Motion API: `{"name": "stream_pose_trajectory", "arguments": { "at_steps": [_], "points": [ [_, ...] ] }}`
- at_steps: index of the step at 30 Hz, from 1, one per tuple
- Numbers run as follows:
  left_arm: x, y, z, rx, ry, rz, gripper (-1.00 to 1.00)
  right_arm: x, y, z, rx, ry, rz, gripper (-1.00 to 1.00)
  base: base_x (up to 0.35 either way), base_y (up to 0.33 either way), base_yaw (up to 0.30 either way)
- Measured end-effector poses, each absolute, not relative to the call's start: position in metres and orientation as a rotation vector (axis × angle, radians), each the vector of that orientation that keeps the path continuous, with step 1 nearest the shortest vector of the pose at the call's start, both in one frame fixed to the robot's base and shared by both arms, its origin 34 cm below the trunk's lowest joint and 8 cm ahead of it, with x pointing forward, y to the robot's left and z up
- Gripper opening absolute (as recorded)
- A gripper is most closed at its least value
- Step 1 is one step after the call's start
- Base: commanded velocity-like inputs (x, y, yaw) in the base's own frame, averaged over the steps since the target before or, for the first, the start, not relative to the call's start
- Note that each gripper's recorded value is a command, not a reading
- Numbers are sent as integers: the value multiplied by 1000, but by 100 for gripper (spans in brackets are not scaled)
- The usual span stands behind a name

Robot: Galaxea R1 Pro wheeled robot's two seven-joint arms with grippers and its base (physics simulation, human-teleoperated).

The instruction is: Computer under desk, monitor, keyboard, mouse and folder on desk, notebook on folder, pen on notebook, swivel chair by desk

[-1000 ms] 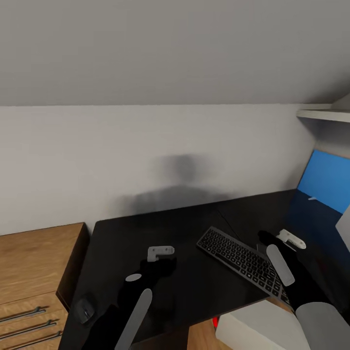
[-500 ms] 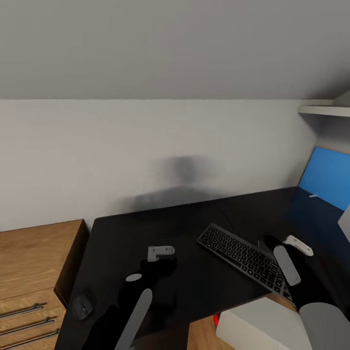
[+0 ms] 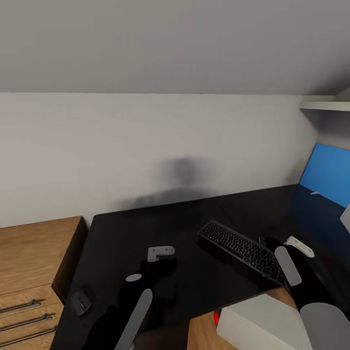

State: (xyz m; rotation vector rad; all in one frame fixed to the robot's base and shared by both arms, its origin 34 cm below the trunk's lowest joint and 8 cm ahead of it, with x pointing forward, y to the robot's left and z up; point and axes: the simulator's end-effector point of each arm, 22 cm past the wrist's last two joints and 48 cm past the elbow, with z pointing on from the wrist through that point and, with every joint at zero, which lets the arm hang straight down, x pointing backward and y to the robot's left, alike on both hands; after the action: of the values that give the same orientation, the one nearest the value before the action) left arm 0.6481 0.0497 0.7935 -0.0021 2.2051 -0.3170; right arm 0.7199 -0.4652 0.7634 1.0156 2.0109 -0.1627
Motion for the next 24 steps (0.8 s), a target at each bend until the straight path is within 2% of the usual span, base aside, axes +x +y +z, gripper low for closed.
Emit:
{"name": "stream_pose_trajectory", "arguments": {
  "at_steps": [19, 24],
  "points": [
    [646, 50, 785, 8, 2219, -309, 100, 721, -464, 764, 1017, 2008, -157, 100, -1, 0, 0],
    [646, 50, 783, 8, 2221, -308, 100, 722, -463, 764, 1020, 2004, -148, 100, -88, 0, 0]
  ]
}}
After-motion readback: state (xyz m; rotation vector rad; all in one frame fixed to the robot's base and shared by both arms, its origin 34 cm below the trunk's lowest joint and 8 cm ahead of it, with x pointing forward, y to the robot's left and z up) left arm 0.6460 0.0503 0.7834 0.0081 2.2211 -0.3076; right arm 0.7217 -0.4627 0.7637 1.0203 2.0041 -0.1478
